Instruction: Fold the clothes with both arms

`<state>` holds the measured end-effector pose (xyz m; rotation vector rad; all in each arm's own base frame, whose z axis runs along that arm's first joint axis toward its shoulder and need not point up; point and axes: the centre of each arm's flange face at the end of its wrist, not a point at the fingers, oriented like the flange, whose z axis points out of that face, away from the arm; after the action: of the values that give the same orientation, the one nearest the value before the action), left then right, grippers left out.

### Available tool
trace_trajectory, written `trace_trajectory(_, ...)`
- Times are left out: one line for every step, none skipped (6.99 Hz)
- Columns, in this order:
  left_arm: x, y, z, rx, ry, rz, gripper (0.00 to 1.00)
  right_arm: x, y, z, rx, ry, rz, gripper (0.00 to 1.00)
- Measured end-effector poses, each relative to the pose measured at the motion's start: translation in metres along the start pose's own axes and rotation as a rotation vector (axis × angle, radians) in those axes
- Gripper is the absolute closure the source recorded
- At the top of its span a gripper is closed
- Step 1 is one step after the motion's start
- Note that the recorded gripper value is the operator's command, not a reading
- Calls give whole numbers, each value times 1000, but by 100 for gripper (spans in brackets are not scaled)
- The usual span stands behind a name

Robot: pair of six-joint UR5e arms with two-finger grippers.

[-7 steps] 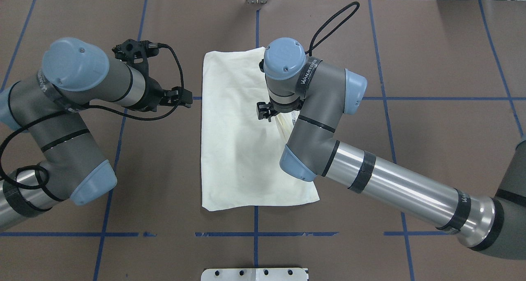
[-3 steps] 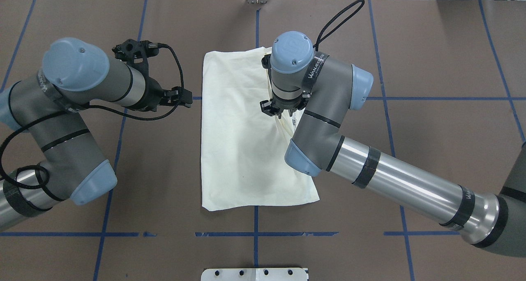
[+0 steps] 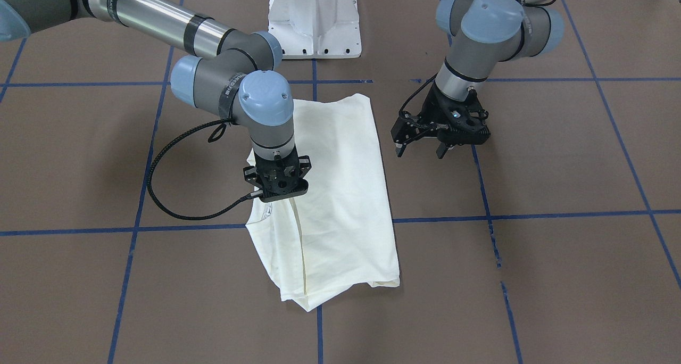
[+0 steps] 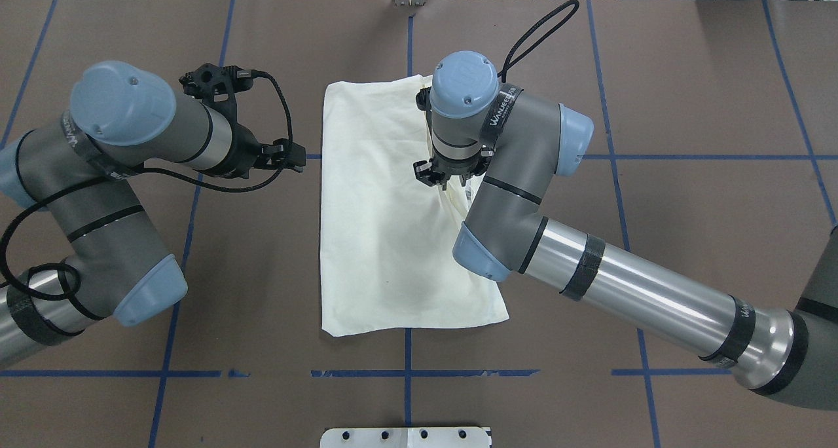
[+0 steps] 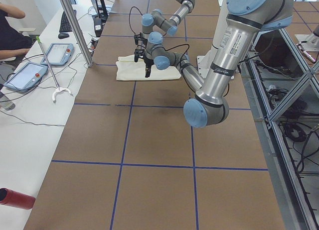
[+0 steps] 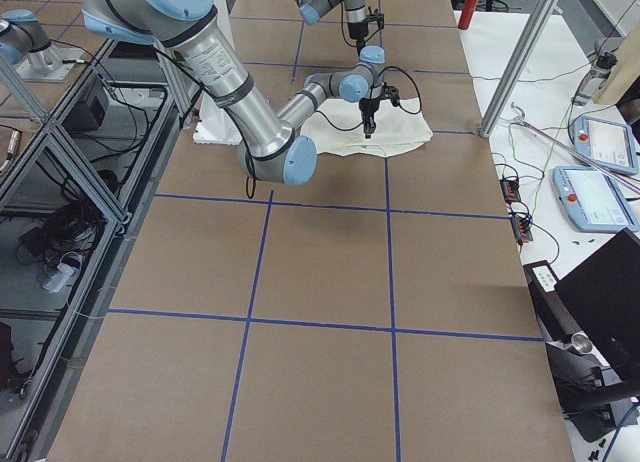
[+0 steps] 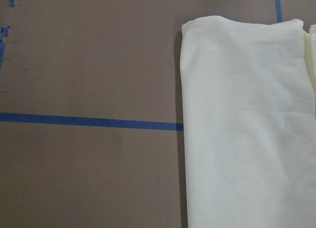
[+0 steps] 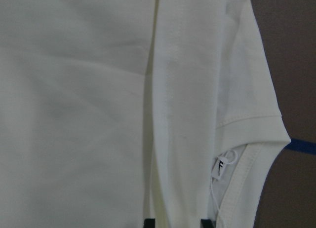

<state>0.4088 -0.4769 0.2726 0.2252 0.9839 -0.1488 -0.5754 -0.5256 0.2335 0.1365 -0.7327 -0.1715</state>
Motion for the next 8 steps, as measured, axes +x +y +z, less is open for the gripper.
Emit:
trace_trajectory(0, 0, 0, 0, 0, 0, 0, -1, -1, 3, 6, -8, -5, 61)
trace_trajectory(0, 0, 0, 0, 0, 0, 0, -2, -1, 8, 10, -14, -10, 64)
trace_trajectory(0, 0, 0, 0, 0, 0, 0, -3, 0, 12, 9, -16, -13, 70)
trace_trajectory(0, 0, 0, 0, 0, 0, 0, -3, 2, 14, 8, -15, -15, 76)
trace_trajectory(0, 0, 0, 0, -1, 0, 0, -4, 3, 16, 6, -15, -18, 83)
trace_trajectory(0, 0, 0, 0, 0, -1, 0, -5, 4, 16, 5, -15, -23, 100)
trace_trajectory(1, 0, 0, 0, 1, -1, 0, -5, 4, 17, 5, -15, -32, 100)
trace_trajectory(1, 0, 0, 1, 2, -2, 0, -5, 4, 17, 4, -15, -41, 100)
